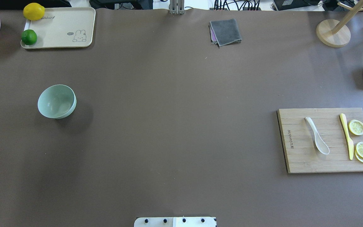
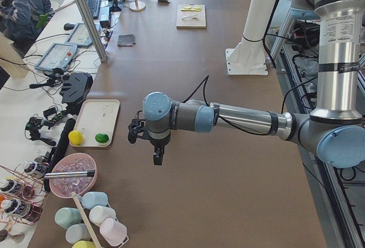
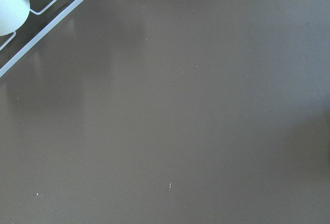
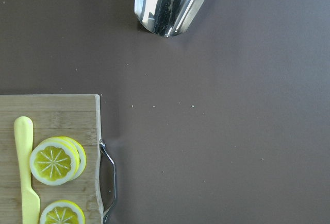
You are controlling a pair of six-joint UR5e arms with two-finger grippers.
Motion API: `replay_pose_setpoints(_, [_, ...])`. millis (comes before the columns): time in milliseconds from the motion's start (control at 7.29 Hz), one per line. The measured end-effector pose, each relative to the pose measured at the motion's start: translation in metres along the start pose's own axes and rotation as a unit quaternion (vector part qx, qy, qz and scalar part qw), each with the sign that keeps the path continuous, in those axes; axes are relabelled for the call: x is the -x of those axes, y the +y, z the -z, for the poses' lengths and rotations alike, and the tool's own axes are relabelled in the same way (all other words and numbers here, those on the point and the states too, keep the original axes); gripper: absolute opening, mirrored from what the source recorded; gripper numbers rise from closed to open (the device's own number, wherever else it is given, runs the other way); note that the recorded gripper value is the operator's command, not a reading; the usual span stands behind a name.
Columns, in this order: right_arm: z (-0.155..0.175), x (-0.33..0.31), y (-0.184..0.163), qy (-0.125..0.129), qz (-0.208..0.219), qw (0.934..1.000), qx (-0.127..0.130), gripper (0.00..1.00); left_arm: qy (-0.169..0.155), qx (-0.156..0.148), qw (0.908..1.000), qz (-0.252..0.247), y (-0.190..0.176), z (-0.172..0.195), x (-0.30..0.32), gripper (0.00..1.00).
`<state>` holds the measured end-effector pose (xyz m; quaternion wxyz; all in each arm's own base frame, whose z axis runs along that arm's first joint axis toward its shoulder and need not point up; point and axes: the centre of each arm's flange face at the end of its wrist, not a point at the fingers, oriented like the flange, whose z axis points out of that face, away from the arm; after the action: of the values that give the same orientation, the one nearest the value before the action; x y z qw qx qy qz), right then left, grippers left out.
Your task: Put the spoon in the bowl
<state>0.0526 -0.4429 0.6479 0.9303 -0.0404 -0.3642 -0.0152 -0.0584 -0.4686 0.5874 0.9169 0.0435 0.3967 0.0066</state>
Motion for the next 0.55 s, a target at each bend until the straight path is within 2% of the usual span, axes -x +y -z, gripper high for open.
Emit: replay_pose_setpoints(549, [0.001,0.001,0.000,0.001,0.003,1.0000,-0.004,1.00,-0.025,0.008,0.9996,0.004,0.003,-0.009,0.013,0.98])
